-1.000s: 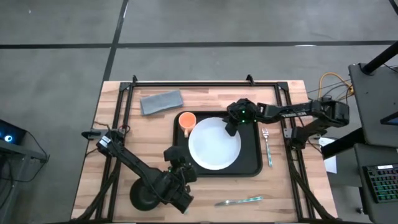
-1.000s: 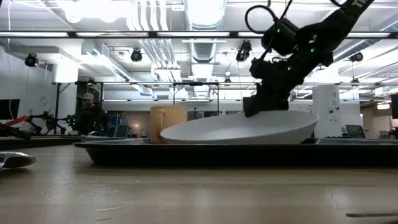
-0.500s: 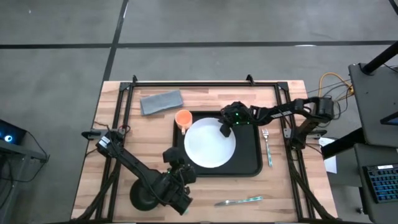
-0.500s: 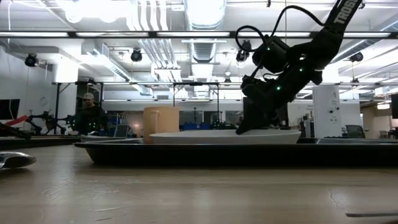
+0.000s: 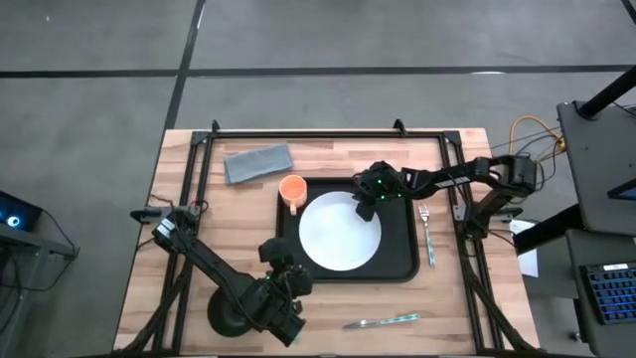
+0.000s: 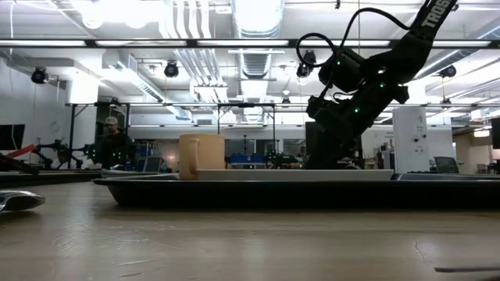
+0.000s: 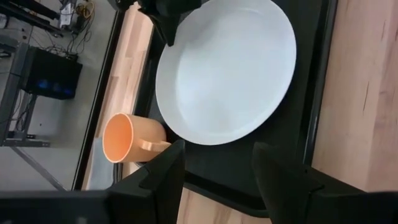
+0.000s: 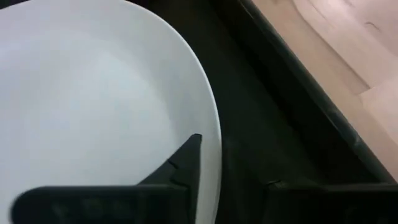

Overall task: Set up tray
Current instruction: Put the white plate on the black tray to the bottom right of the orange mug, then put the black bowl on top of the white plate on the black tray, then put the gray napkin on the black tray to the right of the white plate

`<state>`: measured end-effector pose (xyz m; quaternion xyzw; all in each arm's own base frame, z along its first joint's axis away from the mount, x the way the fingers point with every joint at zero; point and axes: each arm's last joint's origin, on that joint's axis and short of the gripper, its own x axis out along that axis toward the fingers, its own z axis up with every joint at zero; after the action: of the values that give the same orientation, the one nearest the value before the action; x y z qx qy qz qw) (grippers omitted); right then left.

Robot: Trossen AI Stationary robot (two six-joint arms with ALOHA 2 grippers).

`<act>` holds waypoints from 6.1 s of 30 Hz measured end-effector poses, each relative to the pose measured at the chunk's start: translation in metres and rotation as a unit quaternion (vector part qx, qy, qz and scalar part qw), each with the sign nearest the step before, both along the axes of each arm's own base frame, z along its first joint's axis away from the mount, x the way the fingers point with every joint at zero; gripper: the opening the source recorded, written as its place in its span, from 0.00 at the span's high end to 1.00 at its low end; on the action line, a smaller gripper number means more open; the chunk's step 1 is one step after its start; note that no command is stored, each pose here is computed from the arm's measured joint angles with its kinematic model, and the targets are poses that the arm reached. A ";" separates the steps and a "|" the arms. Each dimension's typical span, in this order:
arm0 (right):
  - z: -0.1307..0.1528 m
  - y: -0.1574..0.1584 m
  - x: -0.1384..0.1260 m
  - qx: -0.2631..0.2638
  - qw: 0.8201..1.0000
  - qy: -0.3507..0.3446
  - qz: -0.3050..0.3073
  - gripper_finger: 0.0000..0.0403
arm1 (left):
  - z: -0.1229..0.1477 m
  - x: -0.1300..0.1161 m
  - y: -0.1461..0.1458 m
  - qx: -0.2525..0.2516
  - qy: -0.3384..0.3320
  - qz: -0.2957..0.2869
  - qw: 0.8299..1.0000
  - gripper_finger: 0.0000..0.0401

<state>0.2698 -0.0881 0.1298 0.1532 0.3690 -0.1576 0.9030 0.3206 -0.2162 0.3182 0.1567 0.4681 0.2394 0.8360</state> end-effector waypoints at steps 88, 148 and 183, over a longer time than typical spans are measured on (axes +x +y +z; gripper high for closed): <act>0.142 0.069 -0.084 -0.022 0.994 -0.065 0.080 0.40 | -0.005 -0.090 0.082 -0.364 -0.009 0.288 0.886 1.00; 0.163 0.073 -0.136 -0.041 0.993 -0.100 0.055 0.38 | -0.088 0.106 0.305 -0.401 0.030 0.139 0.905 0.93; 0.148 0.069 -0.125 -0.076 0.991 -0.105 0.033 0.38 | 0.034 -0.030 0.423 -0.156 0.012 0.260 0.953 0.74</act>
<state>0.1447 -0.0188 0.2781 0.0878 0.2639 -0.1387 0.9505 0.2906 0.2070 0.3522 -0.1005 0.5346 0.3707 0.7528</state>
